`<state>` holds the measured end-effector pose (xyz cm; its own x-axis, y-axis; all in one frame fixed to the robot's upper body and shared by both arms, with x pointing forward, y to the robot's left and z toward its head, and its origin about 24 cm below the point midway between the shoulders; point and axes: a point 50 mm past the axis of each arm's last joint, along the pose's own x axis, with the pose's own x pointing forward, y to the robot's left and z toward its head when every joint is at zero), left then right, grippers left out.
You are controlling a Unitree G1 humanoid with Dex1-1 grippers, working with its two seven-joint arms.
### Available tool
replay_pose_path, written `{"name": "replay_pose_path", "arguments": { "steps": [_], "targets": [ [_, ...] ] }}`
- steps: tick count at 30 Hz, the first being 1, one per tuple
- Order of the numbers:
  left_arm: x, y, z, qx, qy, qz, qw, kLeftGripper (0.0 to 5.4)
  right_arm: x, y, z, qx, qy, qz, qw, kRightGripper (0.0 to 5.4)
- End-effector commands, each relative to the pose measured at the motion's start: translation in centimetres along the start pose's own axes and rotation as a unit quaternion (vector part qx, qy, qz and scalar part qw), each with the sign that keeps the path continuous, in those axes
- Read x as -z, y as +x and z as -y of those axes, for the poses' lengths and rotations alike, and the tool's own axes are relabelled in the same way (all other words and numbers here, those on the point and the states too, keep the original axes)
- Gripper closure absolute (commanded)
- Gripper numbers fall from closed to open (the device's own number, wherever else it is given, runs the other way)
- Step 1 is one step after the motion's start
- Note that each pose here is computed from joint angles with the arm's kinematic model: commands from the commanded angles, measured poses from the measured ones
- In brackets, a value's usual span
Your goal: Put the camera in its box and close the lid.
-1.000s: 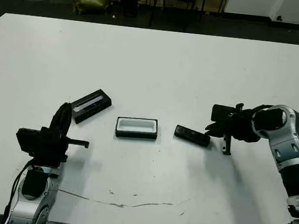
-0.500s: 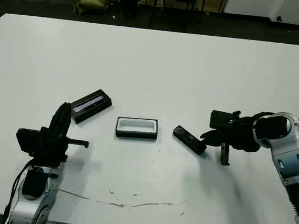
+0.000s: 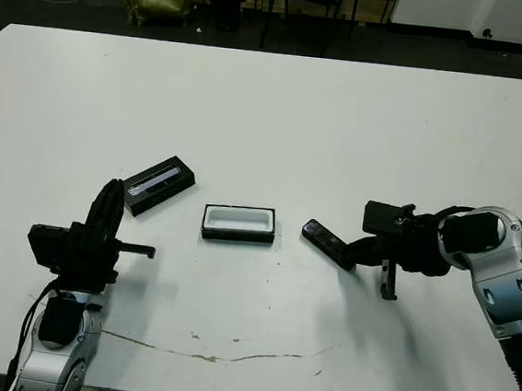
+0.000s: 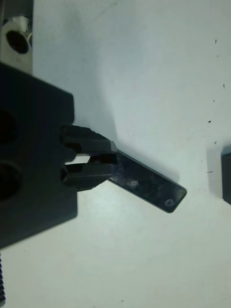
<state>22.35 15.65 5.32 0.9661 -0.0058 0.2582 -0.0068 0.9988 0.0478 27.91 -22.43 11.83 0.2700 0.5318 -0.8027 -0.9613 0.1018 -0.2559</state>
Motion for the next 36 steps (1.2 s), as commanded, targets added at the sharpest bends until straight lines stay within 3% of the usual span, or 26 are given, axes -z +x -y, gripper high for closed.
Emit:
{"name": "replay_pose_path", "arguments": {
  "steps": [1,6,9,12,15,17,19,21,24,31,36],
  "targets": [
    [0.6,-0.4,-0.2,-0.001,0.002,-0.018,1.0,5.39,0.8,0.0,-0.6,-0.014,0.015,-0.004,1.0,5.4],
    [0.6,-0.4,-0.1,0.001,-0.001,-0.018,1.0,5.39,0.6,-0.5,-0.3,-0.006,0.036,0.022,0.999,5.4],
    [0.6,-0.4,-0.1,-0.001,-0.002,-0.02,1.0,5.39,-1.3,-2.4,0.2,0.025,0.027,0.042,0.998,5.4],
    [0.6,-0.4,0.0,-0.001,0.002,-0.021,1.0,5.39,-3.5,-5.0,0.6,0.049,0.076,0.136,0.987,5.4],
    [0.6,-0.4,0.0,0.001,-0.002,-0.02,1.0,5.39,-4.7,-7.3,0.4,0.109,0.094,0.24,0.96,5.4],
    [0.6,-0.4,0.1,0.002,-0.004,-0.019,1.0,5.39,-5.0,-8.2,-0.1,0.155,0.107,0.324,0.927,5.4],
    [0.6,-0.4,0.1,0.003,-0.002,-0.02,1.0,5.39,-5.4,-8.7,-0.8,0.208,0.11,0.355,0.905,5.4],
    [0.6,-0.4,0.1,0.001,-0.002,-0.021,1.0,5.39,-5.6,-8.9,-1.6,0.254,0.096,0.355,0.895,5.4],
    [0.6,-0.4,0.1,0.002,-0.001,-0.019,1.0,5.39,-5.2,-8.3,-2.4,0.275,0.084,0.349,0.892,5.4],
    [0.7,-0.4,0.0,0.001,-0.001,-0.023,1.0,5.4,-3.1,-5.5,-3.7,0.277,0.109,0.3,0.906,5.02],
    [0.7,-0.5,0.0,0.0,-0.002,-0.027,1.0,5.4,-2.3,-3.8,-4.8,0.277,0.102,0.29,0.91,5.39]
  ]
}}
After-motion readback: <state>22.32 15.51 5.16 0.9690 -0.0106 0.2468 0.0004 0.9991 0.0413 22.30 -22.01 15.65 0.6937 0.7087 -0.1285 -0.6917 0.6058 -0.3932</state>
